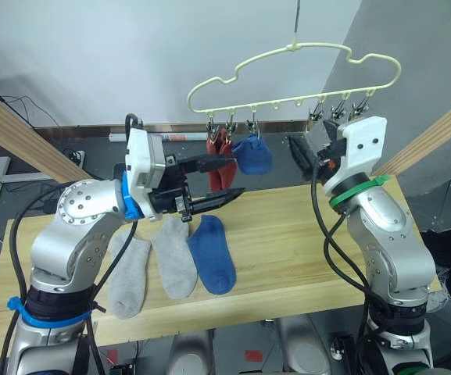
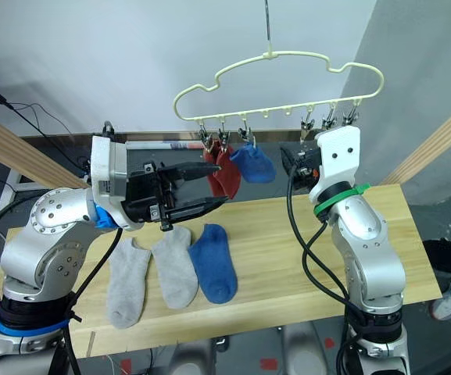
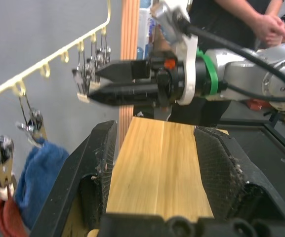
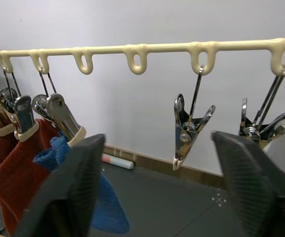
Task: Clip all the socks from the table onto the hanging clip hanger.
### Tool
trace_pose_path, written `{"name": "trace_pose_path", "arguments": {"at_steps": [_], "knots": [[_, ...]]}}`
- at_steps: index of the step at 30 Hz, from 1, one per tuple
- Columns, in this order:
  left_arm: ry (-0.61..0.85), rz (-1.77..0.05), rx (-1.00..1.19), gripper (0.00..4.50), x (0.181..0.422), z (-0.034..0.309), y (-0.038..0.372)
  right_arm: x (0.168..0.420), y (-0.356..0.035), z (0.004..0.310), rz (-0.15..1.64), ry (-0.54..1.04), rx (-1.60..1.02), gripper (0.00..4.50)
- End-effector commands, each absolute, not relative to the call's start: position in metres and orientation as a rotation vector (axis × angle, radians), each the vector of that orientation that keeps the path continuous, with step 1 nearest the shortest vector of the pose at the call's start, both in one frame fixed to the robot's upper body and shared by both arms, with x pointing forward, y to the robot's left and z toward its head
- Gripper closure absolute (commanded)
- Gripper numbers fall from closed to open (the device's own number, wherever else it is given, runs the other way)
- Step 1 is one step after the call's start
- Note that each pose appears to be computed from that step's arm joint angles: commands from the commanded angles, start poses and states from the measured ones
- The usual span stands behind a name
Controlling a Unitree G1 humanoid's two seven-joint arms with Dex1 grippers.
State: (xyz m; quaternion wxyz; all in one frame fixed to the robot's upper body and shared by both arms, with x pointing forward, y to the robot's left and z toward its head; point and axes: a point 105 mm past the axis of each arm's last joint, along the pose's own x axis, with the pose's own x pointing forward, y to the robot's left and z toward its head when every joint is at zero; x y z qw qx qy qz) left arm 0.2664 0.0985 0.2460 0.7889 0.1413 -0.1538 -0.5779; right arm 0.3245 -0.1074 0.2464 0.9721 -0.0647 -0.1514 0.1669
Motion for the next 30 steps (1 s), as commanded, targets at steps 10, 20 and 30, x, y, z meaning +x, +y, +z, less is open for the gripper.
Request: {"name": "trace_pose_path", "arguments": {"at_steps": [10,20,30], "knots": [[-0.381,-1.248,0.341,1.79,0.262,0.250,0.093,0.331,-0.105,0.263,0.312,-0.354,-0.071,0.96],[-0.381,-1.251,0.336,1.79,0.262,0.249,0.091,0.335,-0.099,0.268,0.335,-0.363,-0.044,0.96],[-0.377,-1.241,0.317,1.79,0.262,0.248,0.090,0.339,-0.098,0.273,0.331,-0.382,-0.022,0.96]]}}
